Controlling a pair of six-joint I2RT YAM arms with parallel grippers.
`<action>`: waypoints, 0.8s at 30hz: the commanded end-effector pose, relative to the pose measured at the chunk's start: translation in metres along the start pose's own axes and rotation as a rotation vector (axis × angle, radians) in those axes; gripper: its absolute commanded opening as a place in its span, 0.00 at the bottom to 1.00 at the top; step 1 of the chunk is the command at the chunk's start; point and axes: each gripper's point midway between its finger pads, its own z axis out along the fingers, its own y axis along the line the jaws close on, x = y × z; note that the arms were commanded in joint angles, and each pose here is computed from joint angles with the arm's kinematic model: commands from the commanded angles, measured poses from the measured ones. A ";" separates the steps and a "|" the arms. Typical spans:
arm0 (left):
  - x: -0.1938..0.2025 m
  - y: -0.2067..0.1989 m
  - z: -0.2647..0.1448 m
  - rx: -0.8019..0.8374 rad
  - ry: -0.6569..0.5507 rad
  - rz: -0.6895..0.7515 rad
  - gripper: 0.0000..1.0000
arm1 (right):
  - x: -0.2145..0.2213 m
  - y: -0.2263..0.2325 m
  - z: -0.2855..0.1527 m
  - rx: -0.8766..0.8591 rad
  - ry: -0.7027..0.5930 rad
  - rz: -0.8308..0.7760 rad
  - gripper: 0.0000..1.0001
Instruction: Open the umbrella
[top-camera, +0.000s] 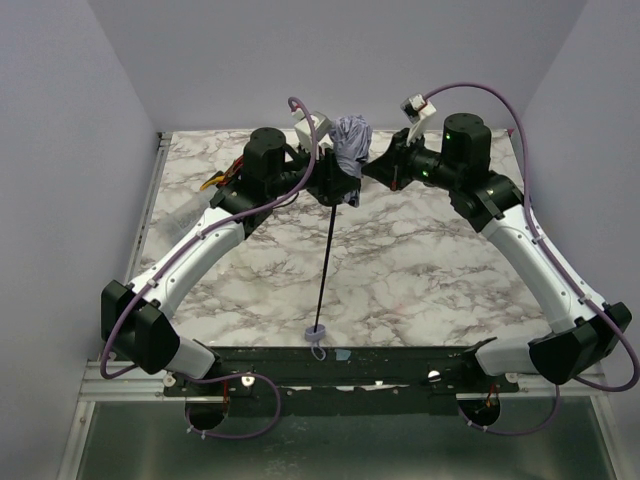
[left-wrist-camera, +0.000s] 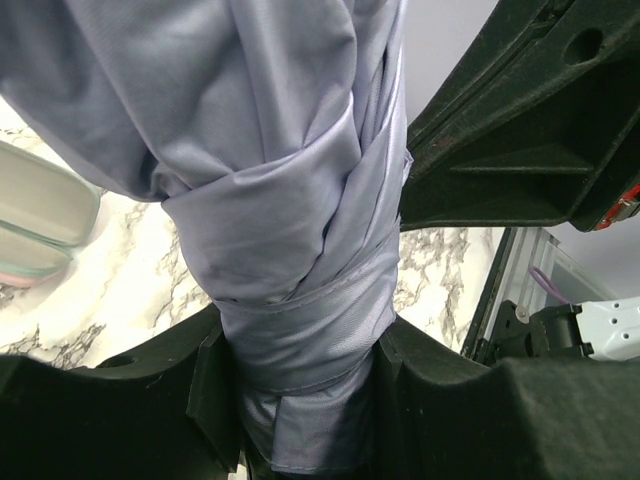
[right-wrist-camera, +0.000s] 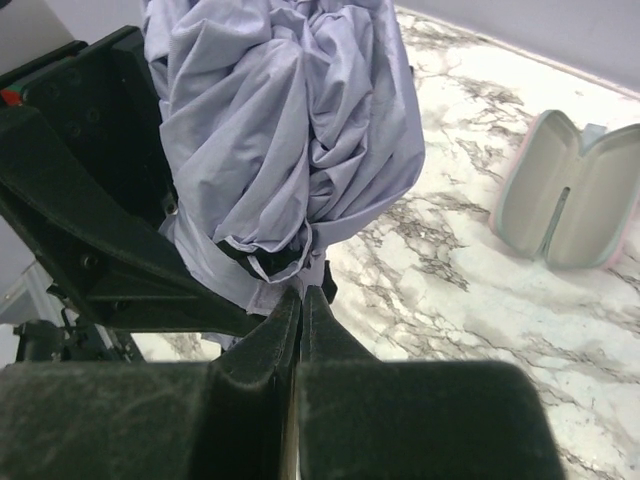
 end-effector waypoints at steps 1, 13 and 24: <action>-0.041 -0.060 -0.017 0.205 -0.103 0.101 0.00 | 0.004 -0.049 0.000 0.242 -0.031 -0.030 0.01; -0.046 -0.062 -0.022 0.219 -0.112 0.088 0.00 | 0.019 -0.042 0.006 0.174 0.028 -0.020 0.34; -0.101 -0.005 -0.035 -0.007 -0.291 -0.025 0.00 | 0.031 -0.038 -0.005 0.104 0.043 0.046 0.81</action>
